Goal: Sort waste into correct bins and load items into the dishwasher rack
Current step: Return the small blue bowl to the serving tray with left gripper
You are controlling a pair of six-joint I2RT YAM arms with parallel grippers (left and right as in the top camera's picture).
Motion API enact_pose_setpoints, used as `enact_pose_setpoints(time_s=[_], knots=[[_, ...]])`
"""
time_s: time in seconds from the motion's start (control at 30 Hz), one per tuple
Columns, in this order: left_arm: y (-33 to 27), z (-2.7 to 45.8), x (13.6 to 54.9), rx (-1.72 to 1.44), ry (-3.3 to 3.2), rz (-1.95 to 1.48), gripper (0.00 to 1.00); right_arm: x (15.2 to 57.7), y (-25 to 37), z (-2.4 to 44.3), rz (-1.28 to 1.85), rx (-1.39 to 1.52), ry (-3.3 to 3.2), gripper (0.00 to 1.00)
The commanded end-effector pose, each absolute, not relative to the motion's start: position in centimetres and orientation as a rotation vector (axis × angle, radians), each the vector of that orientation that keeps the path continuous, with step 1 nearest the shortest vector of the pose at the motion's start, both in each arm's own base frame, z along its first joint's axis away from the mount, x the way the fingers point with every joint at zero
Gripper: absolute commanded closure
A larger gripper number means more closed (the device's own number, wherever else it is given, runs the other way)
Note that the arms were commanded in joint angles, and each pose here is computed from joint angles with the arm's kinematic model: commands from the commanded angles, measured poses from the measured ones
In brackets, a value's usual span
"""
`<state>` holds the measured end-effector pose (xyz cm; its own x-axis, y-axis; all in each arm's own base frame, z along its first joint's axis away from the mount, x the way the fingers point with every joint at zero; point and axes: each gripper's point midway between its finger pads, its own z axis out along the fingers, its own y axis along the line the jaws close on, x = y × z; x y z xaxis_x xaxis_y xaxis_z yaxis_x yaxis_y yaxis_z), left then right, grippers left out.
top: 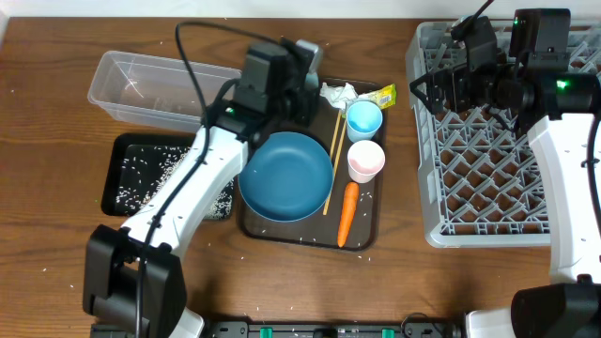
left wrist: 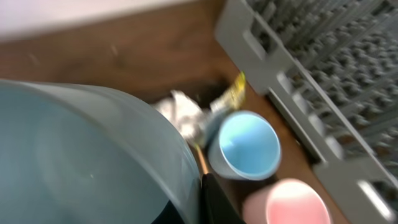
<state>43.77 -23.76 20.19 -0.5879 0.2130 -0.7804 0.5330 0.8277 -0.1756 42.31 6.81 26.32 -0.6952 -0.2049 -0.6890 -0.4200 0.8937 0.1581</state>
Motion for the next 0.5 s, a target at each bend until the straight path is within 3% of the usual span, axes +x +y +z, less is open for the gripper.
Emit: enact_pose_setpoints(time_s=[0.0, 0.23, 0.47], knots=[[-22.4, 16.9, 45.8, 0.645, 2.214, -0.19, 0.94, 42.6, 6.8, 26.4, 0.411, -0.435, 2.344, 0.01], [-24.3, 8.0, 45.7, 0.945, 2.271, -0.073, 0.94, 42.6, 6.8, 26.4, 0.412, -0.432, 2.345, 0.01], [-24.2, 3.9, 45.3, 0.931, 2.364, -0.065, 0.94, 42.3, 6.8, 26.2, 0.417, -0.429, 2.362, 0.01]])
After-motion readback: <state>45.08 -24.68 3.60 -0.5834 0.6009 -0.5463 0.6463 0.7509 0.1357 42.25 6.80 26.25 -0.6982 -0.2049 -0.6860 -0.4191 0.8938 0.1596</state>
